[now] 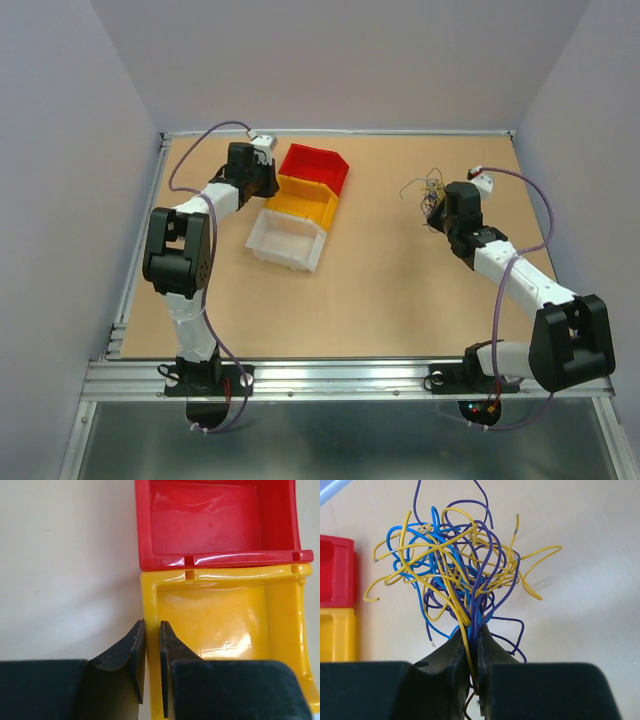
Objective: Untangle the cables
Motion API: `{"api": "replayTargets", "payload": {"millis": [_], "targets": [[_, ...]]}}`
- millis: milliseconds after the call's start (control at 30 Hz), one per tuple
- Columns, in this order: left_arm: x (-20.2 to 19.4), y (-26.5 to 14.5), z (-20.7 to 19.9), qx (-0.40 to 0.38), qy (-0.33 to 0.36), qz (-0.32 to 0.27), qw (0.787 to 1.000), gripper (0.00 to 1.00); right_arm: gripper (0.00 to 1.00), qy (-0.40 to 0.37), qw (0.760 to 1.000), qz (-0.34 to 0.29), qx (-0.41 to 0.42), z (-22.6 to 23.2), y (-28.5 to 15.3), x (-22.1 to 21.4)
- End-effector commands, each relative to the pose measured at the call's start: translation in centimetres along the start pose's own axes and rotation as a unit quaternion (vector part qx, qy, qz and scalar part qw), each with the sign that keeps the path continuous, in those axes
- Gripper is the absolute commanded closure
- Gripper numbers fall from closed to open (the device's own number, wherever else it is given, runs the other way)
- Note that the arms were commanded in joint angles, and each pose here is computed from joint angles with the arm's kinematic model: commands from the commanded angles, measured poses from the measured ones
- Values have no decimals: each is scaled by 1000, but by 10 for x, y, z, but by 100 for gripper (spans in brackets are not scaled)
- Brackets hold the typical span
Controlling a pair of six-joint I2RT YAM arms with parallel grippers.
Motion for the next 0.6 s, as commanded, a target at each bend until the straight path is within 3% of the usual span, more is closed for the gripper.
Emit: {"api": "replayTargets", "payload": {"millis": [0, 133, 167, 200, 300, 400, 500, 533, 567], "targets": [[31, -14, 79, 118, -27, -33, 992, 88, 92, -6, 997, -12, 71, 24, -11, 10], [34, -26, 93, 130, -35, -41, 990, 75, 92, -12, 993, -8, 118, 41, -16, 10], [40, -31, 91, 133, -32, -51, 989, 69, 91, -24, 990, -6, 136, 46, -18, 8], [42, -36, 95, 150, -34, -58, 986, 51, 93, -34, 985, 8, 169, 56, -22, 3], [60, -59, 97, 179, -23, -102, 978, 28, 91, -74, 971, 26, 226, 83, -32, -11], [75, -88, 85, 183, -13, -147, 972, 20, 86, -116, 960, 32, 253, 100, -38, -23], [88, -121, 72, 191, 1, -190, 963, 20, 71, -170, 933, 44, 315, 131, -60, -42], [90, -129, 67, 191, 5, -201, 961, 8, 53, -194, 914, 54, 354, 145, -74, -51], [101, -148, 55, 183, 18, -228, 956, 6, 43, -201, 905, 59, 371, 151, -81, -55]]}}
Point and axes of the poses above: each gripper's point midway between its finger pads, its own y axis out along the fingers, its own z axis along the line the jaws close on, x = y × z, the point moved 2 cm from there along -y, back along the fingers, and after that the axes turned 3 degrees about -y, right-handed, at the moved point
